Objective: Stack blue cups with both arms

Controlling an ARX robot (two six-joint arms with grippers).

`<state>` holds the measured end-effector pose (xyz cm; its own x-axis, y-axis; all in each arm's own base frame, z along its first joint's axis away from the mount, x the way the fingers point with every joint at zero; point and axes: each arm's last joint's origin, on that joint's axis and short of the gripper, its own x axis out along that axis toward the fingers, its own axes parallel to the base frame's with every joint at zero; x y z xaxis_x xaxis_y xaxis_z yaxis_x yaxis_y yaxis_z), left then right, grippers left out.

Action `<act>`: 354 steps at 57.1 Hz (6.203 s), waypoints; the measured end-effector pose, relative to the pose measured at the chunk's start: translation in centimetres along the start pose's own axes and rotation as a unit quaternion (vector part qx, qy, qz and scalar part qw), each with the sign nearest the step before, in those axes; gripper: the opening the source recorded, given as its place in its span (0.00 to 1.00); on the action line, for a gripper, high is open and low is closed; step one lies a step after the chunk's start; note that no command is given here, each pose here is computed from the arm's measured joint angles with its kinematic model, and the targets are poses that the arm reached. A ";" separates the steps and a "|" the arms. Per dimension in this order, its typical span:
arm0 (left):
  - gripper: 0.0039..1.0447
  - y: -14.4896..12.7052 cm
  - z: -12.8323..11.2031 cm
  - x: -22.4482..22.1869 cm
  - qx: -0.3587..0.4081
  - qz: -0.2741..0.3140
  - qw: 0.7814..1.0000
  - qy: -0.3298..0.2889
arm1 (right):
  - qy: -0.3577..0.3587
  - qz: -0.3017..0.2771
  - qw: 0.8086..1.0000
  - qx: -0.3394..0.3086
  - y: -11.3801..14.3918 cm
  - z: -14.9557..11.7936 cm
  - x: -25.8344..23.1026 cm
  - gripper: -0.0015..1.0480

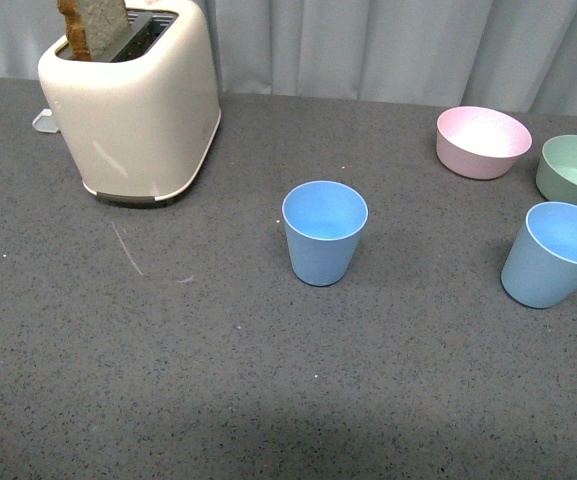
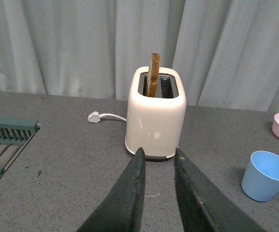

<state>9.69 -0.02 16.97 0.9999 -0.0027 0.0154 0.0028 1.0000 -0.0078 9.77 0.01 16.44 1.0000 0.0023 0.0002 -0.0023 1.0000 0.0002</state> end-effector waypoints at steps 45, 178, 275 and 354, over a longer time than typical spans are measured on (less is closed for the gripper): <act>0.94 0.0 0.0 0.0 0.001 0.000 1.000 -0.001 | 0.364 -0.067 0.928 0.036 -0.9 -4.4 17.0 0.91; 0.94 0.0 0.0 0.0 0.001 0.000 1.000 -0.001 | 0.451 0.110 0.874 0.144 14.4 -0.3 24.6 0.37; 0.94 0.0 0.0 0.0 0.002 0.001 1.000 0.000 | 0.008 -0.001 1.000 0.001 0.0 -0.2 4.8 0.01; 0.94 0.0 0.0 0.0 0.001 0.001 1.000 0.000 | -0.001 0.001 1.000 0.001 0.0 0.0 0.0 0.01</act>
<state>9.67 -0.02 16.97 0.9999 -0.0011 0.0158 0.0012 1.0000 -0.0052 9.77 0.03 16.46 1.0000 0.0038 0.0013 -0.0038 1.0000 0.0029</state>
